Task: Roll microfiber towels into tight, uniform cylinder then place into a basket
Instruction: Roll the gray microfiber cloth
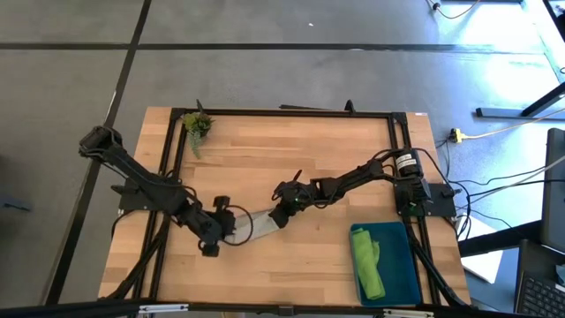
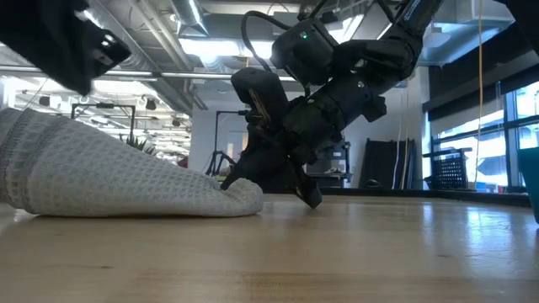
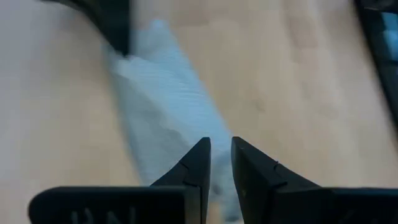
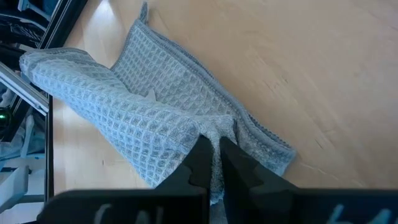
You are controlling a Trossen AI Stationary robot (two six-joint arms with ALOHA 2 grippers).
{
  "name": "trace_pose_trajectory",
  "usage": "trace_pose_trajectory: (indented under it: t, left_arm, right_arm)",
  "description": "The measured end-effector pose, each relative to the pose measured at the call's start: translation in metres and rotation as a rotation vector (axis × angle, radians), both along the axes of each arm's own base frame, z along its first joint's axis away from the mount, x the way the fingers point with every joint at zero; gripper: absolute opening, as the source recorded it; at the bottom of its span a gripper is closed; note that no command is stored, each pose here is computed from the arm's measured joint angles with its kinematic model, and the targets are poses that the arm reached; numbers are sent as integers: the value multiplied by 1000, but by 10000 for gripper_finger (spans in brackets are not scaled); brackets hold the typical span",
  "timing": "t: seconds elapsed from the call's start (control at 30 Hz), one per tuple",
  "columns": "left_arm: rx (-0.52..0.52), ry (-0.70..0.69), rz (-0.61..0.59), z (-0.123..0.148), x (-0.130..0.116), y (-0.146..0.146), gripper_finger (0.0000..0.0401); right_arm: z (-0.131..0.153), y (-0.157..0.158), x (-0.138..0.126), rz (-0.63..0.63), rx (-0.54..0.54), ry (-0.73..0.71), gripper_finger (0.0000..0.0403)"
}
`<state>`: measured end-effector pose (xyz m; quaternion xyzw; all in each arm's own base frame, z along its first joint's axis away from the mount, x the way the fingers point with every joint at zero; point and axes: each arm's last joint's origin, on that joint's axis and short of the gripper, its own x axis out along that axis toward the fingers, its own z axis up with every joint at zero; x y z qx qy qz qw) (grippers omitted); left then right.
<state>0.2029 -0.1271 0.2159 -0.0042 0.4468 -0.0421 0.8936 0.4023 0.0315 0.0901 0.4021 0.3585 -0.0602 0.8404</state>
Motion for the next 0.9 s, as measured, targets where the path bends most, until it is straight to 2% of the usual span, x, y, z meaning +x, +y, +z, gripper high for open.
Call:
trace_pose_trajectory:
  t: [0.13, 0.23, 0.3, 0.5, 0.9]
  left_arm:
    - [-54, -7, -110, -5, 4, -16, 55]
    - [-44, -48, -194, -11, 9, -30, 55]
    - [-8, -21, -202, -21, 11, -33, 55]
    - [175, 50, -42, -42, 15, -23, 55]
    - [273, 221, 122, -81, 27, -6, 55]
  right_arm:
    - [0, 0, 0, 3, -4, -1, 17]
    - [0, 0, 0, 5, -5, -2, 17]
    - [0, 0, 0, 6, -6, -2, 17]
    - [0, 0, 0, 7, -5, -2, 17]
    - [0, 0, 0, 8, -3, -2, 17]
